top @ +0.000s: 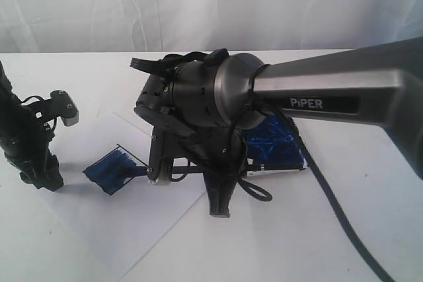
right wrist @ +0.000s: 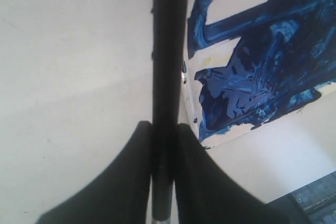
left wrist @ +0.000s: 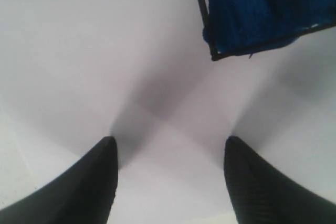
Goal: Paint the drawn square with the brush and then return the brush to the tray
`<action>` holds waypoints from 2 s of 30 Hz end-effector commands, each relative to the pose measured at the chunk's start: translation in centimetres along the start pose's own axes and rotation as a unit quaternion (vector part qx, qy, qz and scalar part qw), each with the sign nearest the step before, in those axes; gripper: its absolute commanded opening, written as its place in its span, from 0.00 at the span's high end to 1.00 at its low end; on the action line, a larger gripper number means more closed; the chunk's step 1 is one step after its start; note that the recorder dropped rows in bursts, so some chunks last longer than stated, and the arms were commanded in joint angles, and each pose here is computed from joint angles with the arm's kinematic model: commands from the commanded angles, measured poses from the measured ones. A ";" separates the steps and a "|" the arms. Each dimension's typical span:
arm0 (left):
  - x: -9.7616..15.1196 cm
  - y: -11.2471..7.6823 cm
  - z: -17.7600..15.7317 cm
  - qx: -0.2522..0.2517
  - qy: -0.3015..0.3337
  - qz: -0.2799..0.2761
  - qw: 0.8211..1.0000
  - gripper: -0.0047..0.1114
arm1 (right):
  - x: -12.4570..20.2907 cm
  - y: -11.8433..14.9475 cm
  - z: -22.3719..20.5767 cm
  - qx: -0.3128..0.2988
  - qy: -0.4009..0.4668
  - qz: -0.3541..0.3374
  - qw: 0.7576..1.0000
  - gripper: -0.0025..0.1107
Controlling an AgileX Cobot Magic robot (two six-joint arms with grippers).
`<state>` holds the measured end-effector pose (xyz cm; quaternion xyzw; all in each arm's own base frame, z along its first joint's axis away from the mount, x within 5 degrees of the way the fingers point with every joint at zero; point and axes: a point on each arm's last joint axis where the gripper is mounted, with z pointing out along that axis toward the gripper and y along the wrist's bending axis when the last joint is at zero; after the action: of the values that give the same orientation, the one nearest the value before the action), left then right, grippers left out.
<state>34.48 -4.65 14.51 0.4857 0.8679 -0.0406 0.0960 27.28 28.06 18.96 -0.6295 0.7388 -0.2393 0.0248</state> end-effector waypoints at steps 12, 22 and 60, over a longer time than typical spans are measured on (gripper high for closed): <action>0.7 -0.5 1.4 0.028 0.020 -0.013 0.999 0.41 | 0.1 0.1 0.1 -0.003 0.003 -0.013 1.000 0.98; 0.7 -0.5 1.4 0.028 0.020 -0.013 0.999 0.41 | -0.6 0.3 1.9 0.012 0.031 -0.010 0.999 0.98; 0.7 -0.5 1.4 0.028 0.020 -0.013 0.999 0.41 | -1.0 0.0 1.2 0.081 0.041 -0.044 0.995 0.98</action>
<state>34.48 -4.67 14.51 0.4834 0.8691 -0.0414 0.0963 27.68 28.83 17.47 -0.6450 0.6950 -0.3156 0.0356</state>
